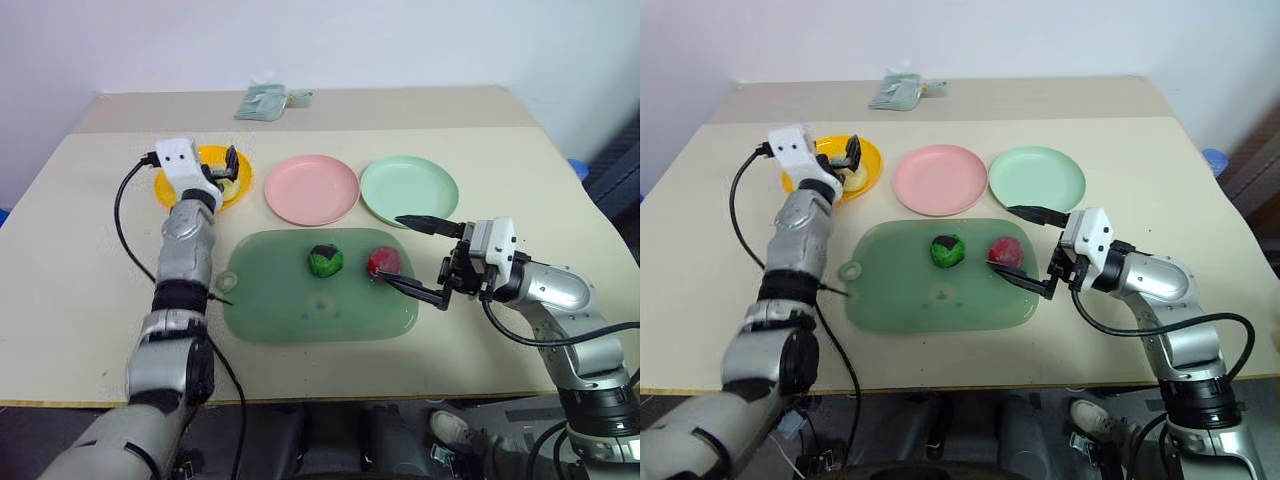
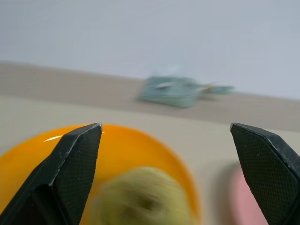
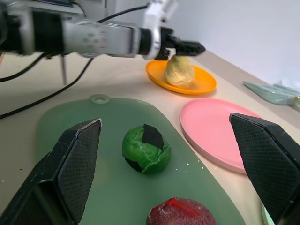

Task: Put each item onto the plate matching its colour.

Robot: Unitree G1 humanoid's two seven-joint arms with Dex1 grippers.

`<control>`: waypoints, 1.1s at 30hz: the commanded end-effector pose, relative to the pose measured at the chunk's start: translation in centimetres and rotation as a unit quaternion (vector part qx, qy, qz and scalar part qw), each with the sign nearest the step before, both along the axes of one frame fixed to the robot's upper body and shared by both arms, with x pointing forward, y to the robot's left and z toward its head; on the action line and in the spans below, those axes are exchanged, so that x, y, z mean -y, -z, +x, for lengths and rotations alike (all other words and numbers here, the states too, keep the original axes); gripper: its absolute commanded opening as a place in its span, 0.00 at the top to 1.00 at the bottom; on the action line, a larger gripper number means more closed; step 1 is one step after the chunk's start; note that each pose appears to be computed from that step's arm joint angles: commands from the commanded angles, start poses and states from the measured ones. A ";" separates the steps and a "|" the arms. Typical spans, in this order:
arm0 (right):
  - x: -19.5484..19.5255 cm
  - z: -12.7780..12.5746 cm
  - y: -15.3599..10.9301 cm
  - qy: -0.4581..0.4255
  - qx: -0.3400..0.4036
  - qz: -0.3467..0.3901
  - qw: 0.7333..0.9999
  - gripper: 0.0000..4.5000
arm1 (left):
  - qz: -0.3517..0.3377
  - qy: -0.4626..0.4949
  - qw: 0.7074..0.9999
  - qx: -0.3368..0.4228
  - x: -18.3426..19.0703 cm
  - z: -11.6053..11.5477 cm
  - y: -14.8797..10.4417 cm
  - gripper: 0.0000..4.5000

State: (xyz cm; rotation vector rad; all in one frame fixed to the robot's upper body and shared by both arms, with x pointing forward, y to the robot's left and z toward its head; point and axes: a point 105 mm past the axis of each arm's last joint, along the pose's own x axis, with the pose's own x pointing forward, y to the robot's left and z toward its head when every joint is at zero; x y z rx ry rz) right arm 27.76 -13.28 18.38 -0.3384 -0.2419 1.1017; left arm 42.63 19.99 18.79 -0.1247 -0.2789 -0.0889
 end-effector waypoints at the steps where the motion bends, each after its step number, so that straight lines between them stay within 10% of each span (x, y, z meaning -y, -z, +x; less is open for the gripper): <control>1: -1.0 0.5 -0.4 0.007 0.009 0.000 1.000 0.00 | 0.042 0.102 0.992 0.056 1.4 -4.2 -1.3 0.01; 17: -8.2 3.5 1.5 0.030 -0.057 -0.047 0.997 0.00 | 0.212 0.442 0.870 -0.054 -2.0 -18.8 3.0 0.01; 33: -10.1 5.4 4.7 0.037 -0.109 -0.098 0.989 0.00 | 0.222 0.482 0.846 -0.056 0.3 -19.6 2.7 0.01</control>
